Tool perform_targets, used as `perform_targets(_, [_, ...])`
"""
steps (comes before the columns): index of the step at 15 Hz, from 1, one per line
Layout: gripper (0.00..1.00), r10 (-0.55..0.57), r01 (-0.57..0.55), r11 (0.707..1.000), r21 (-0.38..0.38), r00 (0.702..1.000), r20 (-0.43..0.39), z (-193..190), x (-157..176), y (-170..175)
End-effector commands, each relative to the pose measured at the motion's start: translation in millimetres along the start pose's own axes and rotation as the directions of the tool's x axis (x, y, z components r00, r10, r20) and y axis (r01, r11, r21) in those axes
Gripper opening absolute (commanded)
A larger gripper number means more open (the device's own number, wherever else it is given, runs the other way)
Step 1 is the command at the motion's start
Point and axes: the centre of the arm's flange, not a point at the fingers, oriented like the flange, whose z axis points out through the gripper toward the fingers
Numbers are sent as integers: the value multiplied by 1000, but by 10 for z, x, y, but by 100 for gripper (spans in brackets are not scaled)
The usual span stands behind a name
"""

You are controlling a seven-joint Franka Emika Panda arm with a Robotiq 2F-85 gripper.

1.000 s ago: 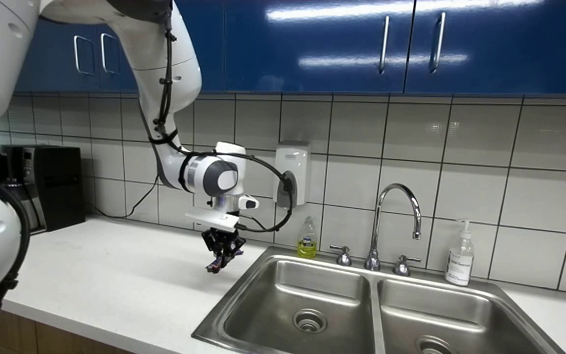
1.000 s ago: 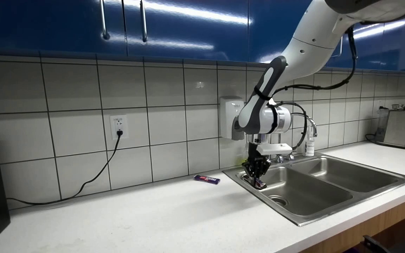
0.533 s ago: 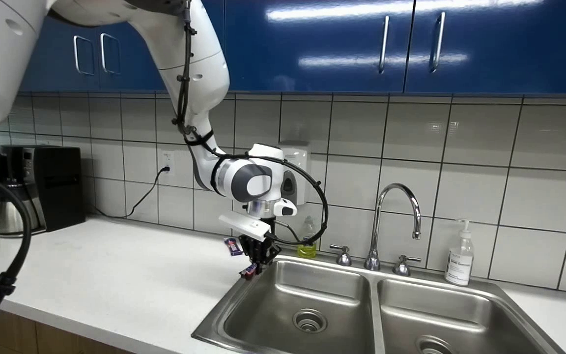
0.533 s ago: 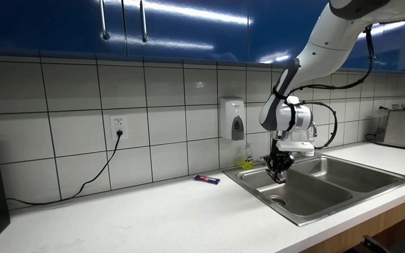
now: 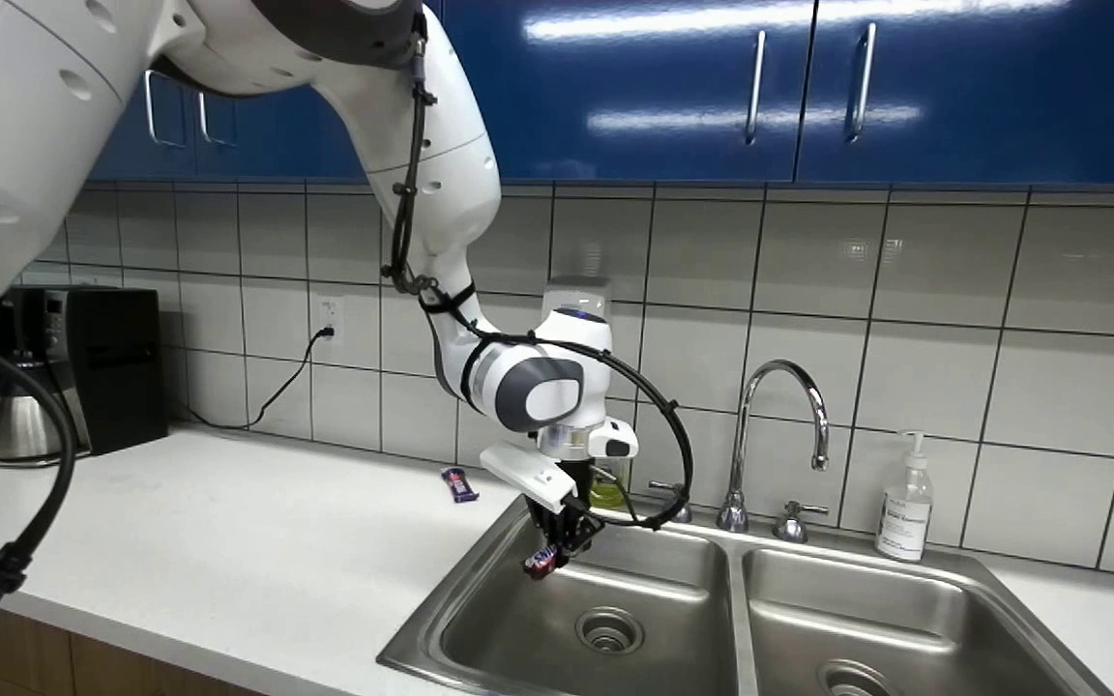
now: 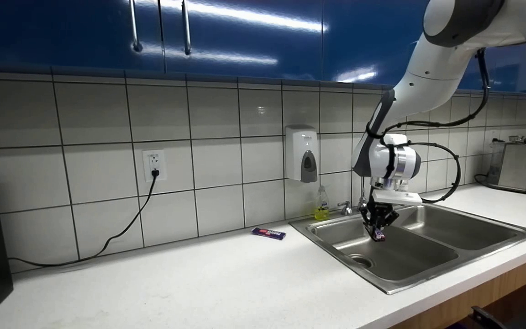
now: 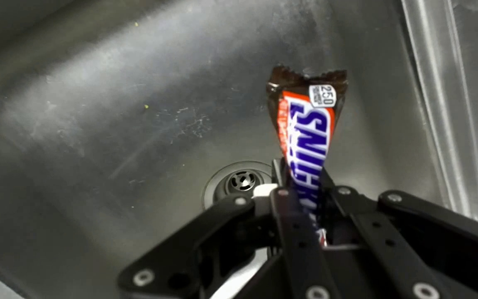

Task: Put the brown packet in the sink on the left.

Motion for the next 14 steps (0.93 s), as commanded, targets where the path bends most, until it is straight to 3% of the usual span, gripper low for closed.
perform_targets(1, [4,71,-70,998,5,997,-22,266,229,205])
perform_targets(14, [4,123,-123,992,-21,992,-3,1212,510,624])
